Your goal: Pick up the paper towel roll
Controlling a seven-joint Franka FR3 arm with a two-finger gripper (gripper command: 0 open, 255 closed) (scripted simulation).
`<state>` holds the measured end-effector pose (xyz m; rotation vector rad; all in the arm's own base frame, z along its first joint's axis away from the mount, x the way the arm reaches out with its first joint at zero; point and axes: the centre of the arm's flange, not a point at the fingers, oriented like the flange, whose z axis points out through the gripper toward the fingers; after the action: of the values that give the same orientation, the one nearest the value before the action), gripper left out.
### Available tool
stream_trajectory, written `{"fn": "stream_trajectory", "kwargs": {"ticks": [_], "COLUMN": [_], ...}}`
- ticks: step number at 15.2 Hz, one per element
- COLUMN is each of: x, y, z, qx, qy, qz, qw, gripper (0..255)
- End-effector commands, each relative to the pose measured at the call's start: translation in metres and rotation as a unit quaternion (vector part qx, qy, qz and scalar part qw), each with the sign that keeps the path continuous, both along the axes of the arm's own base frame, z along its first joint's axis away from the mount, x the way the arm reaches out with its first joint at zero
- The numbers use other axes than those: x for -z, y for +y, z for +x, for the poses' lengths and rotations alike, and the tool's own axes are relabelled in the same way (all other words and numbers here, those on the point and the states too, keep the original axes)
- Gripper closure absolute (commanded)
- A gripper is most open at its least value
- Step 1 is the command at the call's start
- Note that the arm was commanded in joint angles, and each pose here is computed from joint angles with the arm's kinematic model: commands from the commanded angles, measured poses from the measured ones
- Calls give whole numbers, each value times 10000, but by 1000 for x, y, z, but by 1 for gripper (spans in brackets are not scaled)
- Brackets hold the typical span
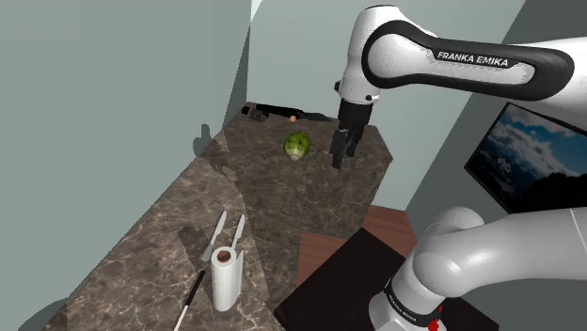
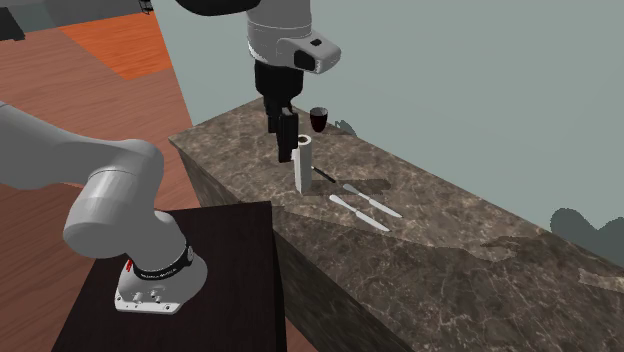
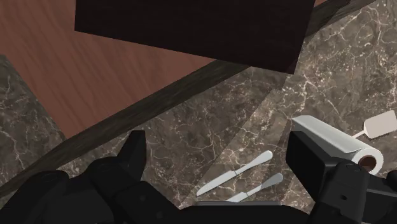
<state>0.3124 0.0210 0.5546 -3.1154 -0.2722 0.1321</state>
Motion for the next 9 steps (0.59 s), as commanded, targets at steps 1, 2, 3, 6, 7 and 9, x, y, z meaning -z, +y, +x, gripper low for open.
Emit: {"fn": "stream_trajectory", "kwargs": {"ticks": [1,2,3,6,7,9], "x": [0,7,14,34,41,55], "y": [0,11,22,55,66,89], "z": [0,2,5,11,14,18], "qx": [0,-17,-35,-87,-105,-140], "qy": [0,-26,-52,-130,-156,-208], "qz": [0,-7,-14,-36,-43,-57], "qw": [10000,10000,10000,9999,9998,9997], "gripper": [0,0,0,0,0,0]}}
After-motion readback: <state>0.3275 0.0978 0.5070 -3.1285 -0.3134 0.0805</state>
